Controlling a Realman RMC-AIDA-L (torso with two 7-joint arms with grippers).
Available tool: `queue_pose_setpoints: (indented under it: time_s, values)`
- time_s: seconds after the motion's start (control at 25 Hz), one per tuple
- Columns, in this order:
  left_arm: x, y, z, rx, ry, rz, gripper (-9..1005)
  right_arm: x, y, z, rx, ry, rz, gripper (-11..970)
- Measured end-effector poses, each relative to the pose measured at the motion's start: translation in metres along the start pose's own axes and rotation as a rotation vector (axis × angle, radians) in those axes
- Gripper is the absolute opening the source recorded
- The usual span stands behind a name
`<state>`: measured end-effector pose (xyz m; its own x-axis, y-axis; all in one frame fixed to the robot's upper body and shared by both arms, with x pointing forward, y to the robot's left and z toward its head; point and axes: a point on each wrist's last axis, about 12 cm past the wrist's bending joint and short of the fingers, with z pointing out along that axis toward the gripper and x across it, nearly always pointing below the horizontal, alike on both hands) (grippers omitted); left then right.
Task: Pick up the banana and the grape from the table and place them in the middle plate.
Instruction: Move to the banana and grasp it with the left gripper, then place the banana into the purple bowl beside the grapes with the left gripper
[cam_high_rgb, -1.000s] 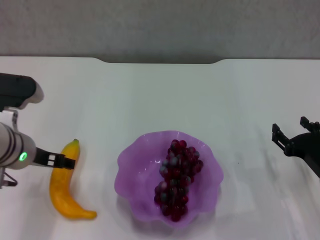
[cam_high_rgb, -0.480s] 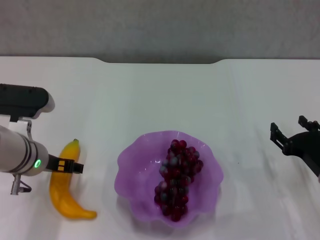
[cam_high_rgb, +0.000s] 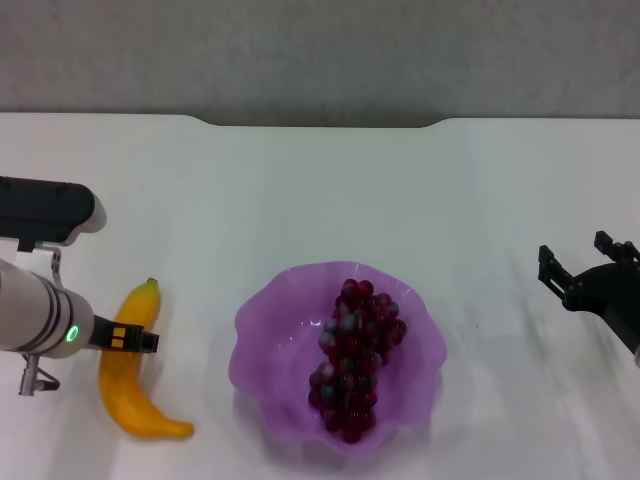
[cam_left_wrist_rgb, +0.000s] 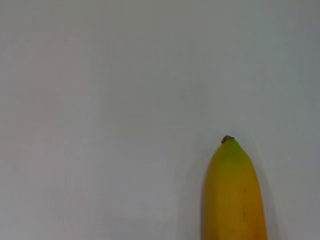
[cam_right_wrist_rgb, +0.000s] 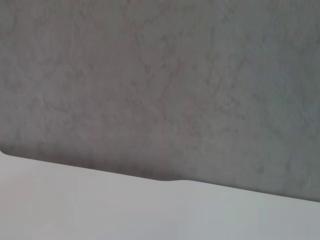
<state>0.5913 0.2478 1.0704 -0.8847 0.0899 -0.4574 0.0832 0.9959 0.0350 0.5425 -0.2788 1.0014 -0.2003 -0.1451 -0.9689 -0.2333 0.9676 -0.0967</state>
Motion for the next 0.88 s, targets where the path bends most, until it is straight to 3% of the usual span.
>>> queue_pose_setpoints:
  time_s: [0.08,0.28,0.48,0.72,0.88]
  values:
    - [0.000,0.000,0.000,-0.001,0.001,-0.001,865,0.000,0.000,0.000,0.000,0.000,0.000,792]
    - [0.000,0.000,0.001,-0.001,0.002,0.003,639,0.000,0.000,0.000,0.000,0.000,0.000,792]
    - [-0.001,-0.001,0.001,-0.001,0.001,0.008,488,0.001,0.000,-0.001,0.002,0.000,0.001,792]
    - [-0.011,-0.005,-0.007,0.002,0.002,0.047,488,0.002,-0.003,-0.002,0.007,0.003,-0.002,792]
    - [-0.021,0.001,-0.025,0.005,0.032,0.109,488,0.002,-0.002,-0.001,0.007,0.005,-0.003,792]
